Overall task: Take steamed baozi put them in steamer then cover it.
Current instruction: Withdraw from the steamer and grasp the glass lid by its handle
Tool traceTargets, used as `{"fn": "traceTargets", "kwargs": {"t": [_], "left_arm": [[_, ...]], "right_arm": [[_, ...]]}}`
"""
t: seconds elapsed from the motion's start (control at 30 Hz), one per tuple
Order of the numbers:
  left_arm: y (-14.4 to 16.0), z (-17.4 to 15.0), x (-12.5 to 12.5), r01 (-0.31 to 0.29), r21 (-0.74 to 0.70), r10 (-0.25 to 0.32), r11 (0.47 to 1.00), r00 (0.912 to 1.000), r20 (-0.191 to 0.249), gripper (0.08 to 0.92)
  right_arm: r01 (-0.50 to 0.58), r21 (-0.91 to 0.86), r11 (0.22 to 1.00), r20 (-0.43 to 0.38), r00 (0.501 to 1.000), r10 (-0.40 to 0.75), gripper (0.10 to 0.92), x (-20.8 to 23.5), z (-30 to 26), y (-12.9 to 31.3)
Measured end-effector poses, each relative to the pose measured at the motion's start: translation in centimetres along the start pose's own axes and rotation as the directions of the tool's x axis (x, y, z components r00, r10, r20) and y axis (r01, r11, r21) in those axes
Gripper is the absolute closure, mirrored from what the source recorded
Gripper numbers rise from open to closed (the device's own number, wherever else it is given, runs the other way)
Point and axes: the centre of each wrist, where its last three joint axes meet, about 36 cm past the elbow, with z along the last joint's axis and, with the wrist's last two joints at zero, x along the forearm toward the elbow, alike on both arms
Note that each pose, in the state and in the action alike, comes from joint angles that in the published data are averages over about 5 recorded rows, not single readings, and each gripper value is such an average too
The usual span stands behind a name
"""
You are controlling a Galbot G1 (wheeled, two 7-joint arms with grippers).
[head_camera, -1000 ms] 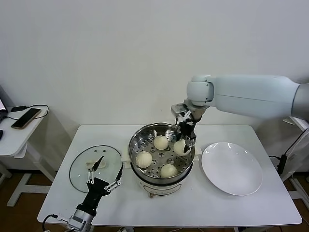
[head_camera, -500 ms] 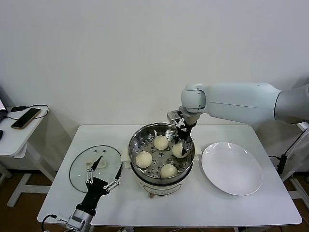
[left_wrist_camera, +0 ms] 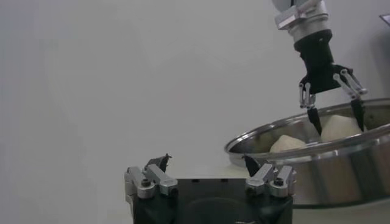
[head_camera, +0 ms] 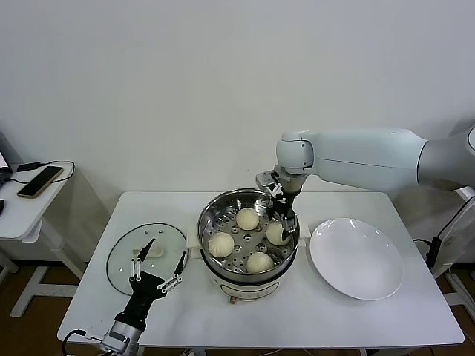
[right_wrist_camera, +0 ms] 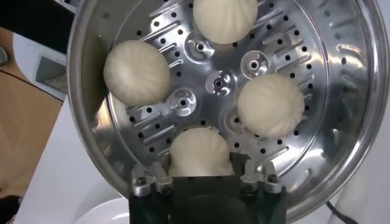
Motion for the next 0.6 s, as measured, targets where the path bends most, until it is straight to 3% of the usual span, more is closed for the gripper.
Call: {"fn": "traceTargets", "kwargs": {"t": [0.2, 0.37, 0.5, 0.6], "left_arm": [[0.0, 0.0, -0.1, 0.001, -0.002, -0.001, 1.000, 1.0000, 0.000, 0.177], [0.0, 0.0, -0.1, 0.001, -0.004, -0.001, 1.000, 1.0000, -0.001, 0.177], [0.0, -0.1, -0.2, 0.003, -0.009, -0.003, 1.000, 1.0000, 0.001, 0.177], [0.0, -0.1, -0.4, 0.008, -0.016, -0.008, 1.000, 1.0000, 0.005, 0.177]], "right_arm": [[-0.030, -0.004, 1.000, 0.062, 0.998, 0.030, 0.200, 0.3, 0.1, 0.3], [-0.115, -0.019, 0.993, 0.178, 0.977, 0.117, 0.200, 1.6, 0.5, 0.7], [-0.243, -0.059, 0.968, 0.286, 0.925, 0.250, 0.200, 3.0, 1.1, 1.5], [-0.373, -0.114, 0.921, 0.348, 0.853, 0.389, 0.200, 4.0, 1.9, 2.4]]}}
